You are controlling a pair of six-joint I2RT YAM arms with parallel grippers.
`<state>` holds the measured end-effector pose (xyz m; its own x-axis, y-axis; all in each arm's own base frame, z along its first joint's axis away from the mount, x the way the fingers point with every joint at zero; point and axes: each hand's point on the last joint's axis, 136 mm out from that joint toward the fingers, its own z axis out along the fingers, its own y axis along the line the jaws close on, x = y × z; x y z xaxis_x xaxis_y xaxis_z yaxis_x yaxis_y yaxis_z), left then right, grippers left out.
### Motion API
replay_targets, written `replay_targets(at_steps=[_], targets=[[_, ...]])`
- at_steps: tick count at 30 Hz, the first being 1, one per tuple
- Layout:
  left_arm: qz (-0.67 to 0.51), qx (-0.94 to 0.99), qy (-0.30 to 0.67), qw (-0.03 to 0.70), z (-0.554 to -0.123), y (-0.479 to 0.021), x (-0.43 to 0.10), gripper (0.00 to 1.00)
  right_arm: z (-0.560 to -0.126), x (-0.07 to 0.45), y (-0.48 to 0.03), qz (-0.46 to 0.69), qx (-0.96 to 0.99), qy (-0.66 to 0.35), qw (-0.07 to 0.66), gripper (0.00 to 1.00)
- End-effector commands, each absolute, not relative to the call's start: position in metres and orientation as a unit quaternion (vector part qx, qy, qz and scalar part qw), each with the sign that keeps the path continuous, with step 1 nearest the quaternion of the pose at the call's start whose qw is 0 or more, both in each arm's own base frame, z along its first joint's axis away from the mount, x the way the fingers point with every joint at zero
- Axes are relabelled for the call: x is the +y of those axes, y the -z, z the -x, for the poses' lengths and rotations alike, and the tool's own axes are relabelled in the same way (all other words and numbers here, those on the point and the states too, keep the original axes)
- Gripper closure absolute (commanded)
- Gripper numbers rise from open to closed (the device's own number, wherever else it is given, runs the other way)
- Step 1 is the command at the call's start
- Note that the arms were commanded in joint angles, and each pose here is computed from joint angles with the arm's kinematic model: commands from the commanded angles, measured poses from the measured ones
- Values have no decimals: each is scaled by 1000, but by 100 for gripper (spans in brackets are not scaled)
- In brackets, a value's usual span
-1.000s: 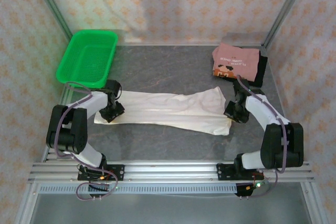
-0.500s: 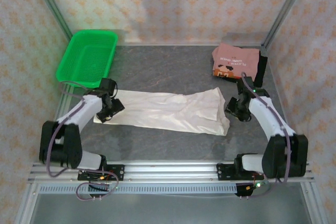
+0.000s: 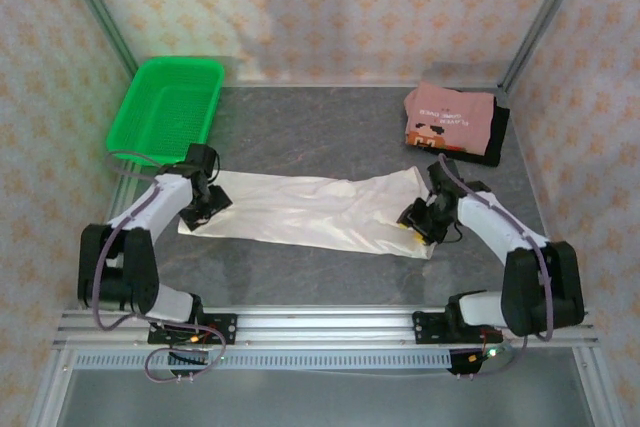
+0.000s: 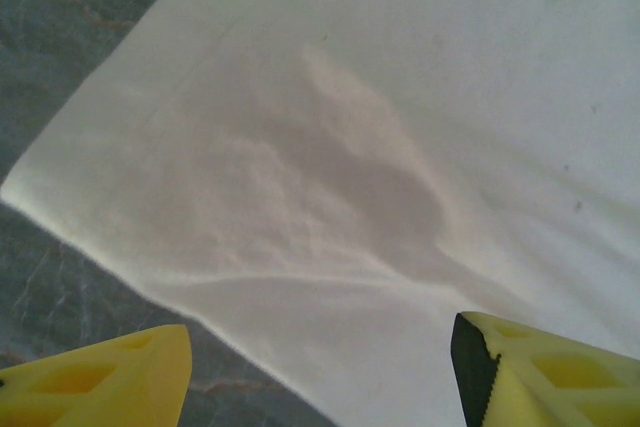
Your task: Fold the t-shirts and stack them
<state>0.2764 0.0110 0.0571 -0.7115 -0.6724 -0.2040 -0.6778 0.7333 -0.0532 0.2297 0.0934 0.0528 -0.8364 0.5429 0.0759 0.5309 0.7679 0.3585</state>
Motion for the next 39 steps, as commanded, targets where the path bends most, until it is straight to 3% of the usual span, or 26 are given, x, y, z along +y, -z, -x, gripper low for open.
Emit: replay_targets(at_steps=[1,9,15,23,28,34,39], targets=[[358,926,-36,118,-294,-51,20,31,-236,61,-36,-324,939,-99,55,53],[379,922,-61,61,-261,-8,22,33,-249,22,-15,-328,941,22,73,53],[384,920,-70,39,-222,-4,22,31,-287,21,-12,-321,943,33,79,53],[420,906,-34,23,-170,-7,8,29,-390,46,-8,-280,957,20,78,53],[433,901,-6,27,-147,-22,-8,28,-471,84,-18,-265,956,-27,120,52],[399,909,45,111,-169,-82,-27,24,-552,142,-40,-236,949,-112,176,52],[312,929,50,191,-226,-160,-43,22,-571,158,-112,-173,942,-135,253,47]])
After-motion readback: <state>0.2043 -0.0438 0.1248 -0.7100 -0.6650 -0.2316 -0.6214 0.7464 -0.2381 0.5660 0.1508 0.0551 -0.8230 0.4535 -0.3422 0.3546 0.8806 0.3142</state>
